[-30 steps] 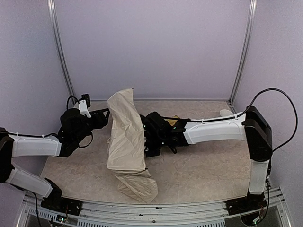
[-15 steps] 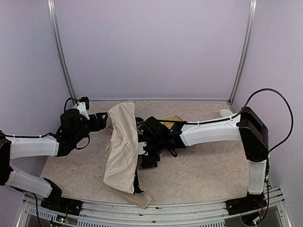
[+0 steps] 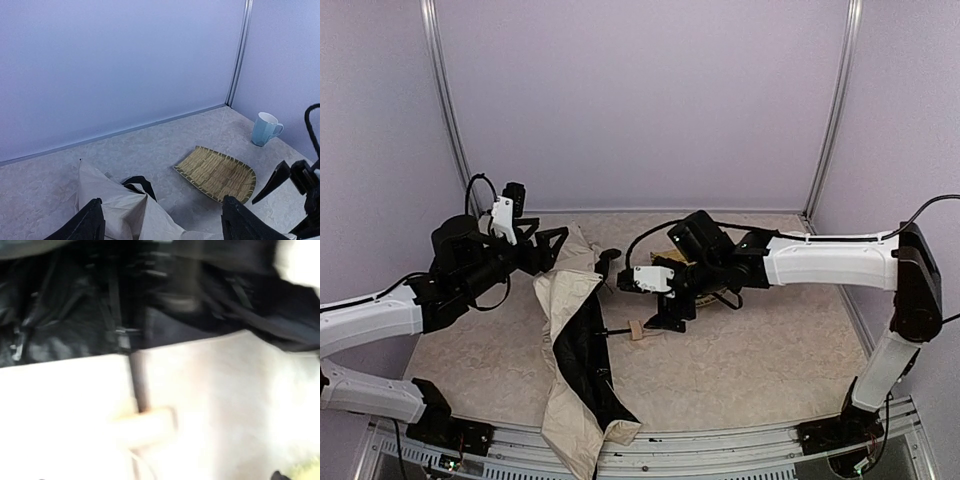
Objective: Put away the umbrella
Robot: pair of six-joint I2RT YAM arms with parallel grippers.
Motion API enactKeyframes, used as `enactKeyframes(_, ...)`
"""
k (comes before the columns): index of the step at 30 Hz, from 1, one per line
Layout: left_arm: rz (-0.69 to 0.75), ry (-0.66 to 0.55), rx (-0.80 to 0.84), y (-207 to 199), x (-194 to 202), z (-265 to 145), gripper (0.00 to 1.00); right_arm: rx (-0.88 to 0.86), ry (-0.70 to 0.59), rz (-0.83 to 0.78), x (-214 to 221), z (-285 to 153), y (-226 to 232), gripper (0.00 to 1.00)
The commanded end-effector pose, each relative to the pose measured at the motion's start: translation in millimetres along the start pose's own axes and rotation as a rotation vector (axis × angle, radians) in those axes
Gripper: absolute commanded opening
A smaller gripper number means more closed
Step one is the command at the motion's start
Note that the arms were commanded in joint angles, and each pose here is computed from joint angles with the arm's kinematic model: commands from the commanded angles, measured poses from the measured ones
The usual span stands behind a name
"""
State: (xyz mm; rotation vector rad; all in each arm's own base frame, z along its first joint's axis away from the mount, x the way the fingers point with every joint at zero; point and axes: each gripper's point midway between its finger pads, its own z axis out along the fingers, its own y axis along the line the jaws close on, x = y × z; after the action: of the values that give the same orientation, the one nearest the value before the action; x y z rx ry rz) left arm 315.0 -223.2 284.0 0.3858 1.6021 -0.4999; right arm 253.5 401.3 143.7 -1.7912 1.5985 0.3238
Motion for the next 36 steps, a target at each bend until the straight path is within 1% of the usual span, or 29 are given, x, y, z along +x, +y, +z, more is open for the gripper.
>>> enactKeyframes(1,0.042,0.177,0.065,-11,40,10,0.75,-0.003,-0.188,0.055,-32,-31,-15,0.95)
enactKeyframes(4,0.022,0.256,0.094,-16,63,13,0.67,-0.029,-0.186,0.049,-29,-15,-16,0.94)
enactKeyframes(8,-0.028,0.325,0.128,-24,87,8,0.62,-0.122,-0.177,0.076,-29,18,-14,0.89)
enactKeyframes(12,-0.086,0.322,0.100,-20,95,-4,0.61,-0.217,-0.144,0.101,-25,57,-9,0.80)
enactKeyframes(17,-0.152,0.342,0.100,-19,112,-16,0.60,-0.290,-0.087,0.104,-4,102,3,0.76)
enactKeyframes(22,-0.181,0.366,0.093,-20,125,-21,0.61,-0.323,-0.026,0.099,15,128,17,0.70)
enactKeyframes(24,-0.182,0.363,0.088,-19,125,-20,0.61,-0.324,-0.023,0.101,17,133,20,0.63)
enactKeyframes(29,-0.175,0.352,0.075,-17,122,-19,0.61,-0.306,-0.040,0.121,18,137,20,0.37)
enactKeyframes(33,-0.162,0.329,0.067,-15,113,-17,0.64,-0.272,-0.072,0.124,9,131,13,0.22)
enactKeyframes(36,-0.154,0.286,0.054,-13,99,-18,0.65,-0.224,-0.106,0.118,-3,119,2,0.04)
